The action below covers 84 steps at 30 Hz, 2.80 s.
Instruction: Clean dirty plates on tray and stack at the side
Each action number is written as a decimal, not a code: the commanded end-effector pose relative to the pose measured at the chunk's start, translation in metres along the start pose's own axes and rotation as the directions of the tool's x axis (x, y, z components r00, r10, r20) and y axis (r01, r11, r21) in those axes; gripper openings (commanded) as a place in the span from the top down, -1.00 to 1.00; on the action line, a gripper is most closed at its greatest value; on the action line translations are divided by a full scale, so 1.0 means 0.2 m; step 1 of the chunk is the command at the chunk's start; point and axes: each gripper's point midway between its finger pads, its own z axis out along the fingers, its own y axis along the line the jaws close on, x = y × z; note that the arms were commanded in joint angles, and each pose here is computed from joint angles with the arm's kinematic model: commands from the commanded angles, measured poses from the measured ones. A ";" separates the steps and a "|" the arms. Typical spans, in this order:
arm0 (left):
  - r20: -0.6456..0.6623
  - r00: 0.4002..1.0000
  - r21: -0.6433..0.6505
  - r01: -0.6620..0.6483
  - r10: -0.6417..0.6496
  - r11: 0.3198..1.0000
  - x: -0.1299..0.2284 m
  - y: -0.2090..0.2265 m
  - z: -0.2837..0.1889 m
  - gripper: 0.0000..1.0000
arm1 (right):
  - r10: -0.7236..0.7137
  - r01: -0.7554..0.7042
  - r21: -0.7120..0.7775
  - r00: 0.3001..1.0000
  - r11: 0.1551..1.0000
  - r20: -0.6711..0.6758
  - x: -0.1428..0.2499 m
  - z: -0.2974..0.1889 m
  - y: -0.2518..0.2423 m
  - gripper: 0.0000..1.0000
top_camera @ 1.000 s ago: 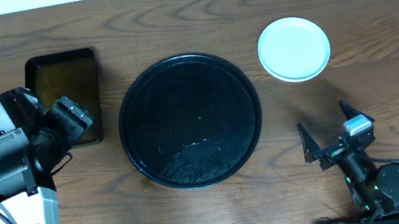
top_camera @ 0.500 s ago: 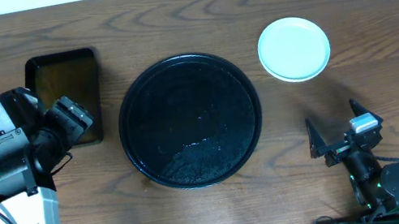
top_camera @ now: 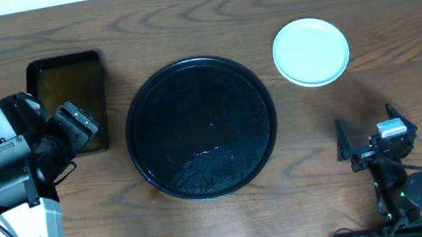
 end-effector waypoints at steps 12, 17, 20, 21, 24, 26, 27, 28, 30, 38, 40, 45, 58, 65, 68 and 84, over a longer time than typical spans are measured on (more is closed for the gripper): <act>0.007 1.000 -0.001 0.001 -0.001 1.000 -0.01 0.00 -0.01 -0.73 | -0.036 0.036 0.021 0.999 0.999 -0.001 0.00 0.00 -0.02 -0.99; 0.007 1.000 -0.001 0.001 -0.001 1.000 -0.01 0.00 -0.01 -0.73 | -0.036 0.036 0.021 0.999 0.999 -0.001 0.00 0.00 -0.02 -0.99; 0.007 1.000 -0.001 0.001 -0.001 1.000 -0.01 0.00 -0.01 -0.73 | -0.036 0.036 0.021 0.999 0.999 -0.001 0.00 0.00 -0.02 -0.99; 0.007 1.000 -0.001 0.001 -0.001 1.000 -0.01 0.00 -0.01 -0.73 | -0.036 0.036 0.021 0.999 0.999 -0.001 0.00 0.00 -0.02 -0.98; 0.007 1.000 -0.001 0.001 -0.001 1.000 -0.01 0.00 -0.01 -0.73 | -0.036 0.036 0.021 0.999 0.999 -0.001 0.00 0.00 -0.02 -0.99; 0.007 1.000 -0.001 0.001 -0.001 1.000 -0.01 0.00 -0.01 -0.73 | -0.036 0.036 0.021 0.999 0.999 -0.001 0.00 0.00 -0.02 -0.99; 0.008 1.000 -0.001 0.002 -0.002 1.000 -0.01 0.00 -0.01 -0.73 | -0.036 0.036 0.021 0.999 0.999 -0.001 0.00 0.00 -0.02 -0.98; 0.008 1.000 -0.001 0.001 -0.001 1.000 -0.01 0.00 -0.01 -0.73 | -0.036 0.036 0.021 0.999 0.999 -0.001 0.00 0.00 -0.02 -0.99; 0.007 1.000 -0.001 0.002 -0.002 1.000 -0.01 0.00 -0.01 -0.73 | -0.036 0.036 0.021 0.999 0.999 -0.001 0.00 0.00 -0.02 -0.98; -0.029 0.999 -0.062 -0.046 0.044 0.997 0.03 0.06 -0.01 -0.73 | -0.036 0.036 0.021 0.999 0.999 -0.001 0.00 0.00 -0.02 -0.98; -0.061 0.997 -0.073 -0.046 0.041 0.996 0.07 0.08 -0.01 -0.73 | -0.036 0.036 0.021 0.999 0.999 -0.001 0.00 0.00 -0.02 -0.98; -0.144 0.984 -0.034 -0.116 0.110 0.993 0.20 0.04 0.01 -0.73 | -0.036 0.036 0.021 0.999 0.999 -0.001 0.00 0.00 -0.02 -0.98; -0.030 0.855 0.103 -0.513 0.518 0.852 0.52 0.05 0.28 -0.73 | -0.036 0.036 0.021 0.999 0.999 -0.001 0.00 0.00 -0.02 -0.98; 0.150 0.818 0.155 -0.575 0.556 0.803 0.64 0.04 0.38 -0.73 | -0.036 0.036 0.021 0.999 0.999 -0.001 0.00 0.00 -0.02 -0.98; 0.210 0.798 0.171 -0.599 0.565 0.782 0.68 0.03 0.39 -0.73 | -0.036 0.036 0.021 0.999 0.999 -0.001 0.00 0.00 -0.02 -0.99; 0.484 0.700 0.169 -0.664 0.525 0.729 0.72 0.03 0.35 -0.73 | -0.036 0.036 0.021 0.999 0.999 -0.001 0.00 0.00 -0.02 -0.98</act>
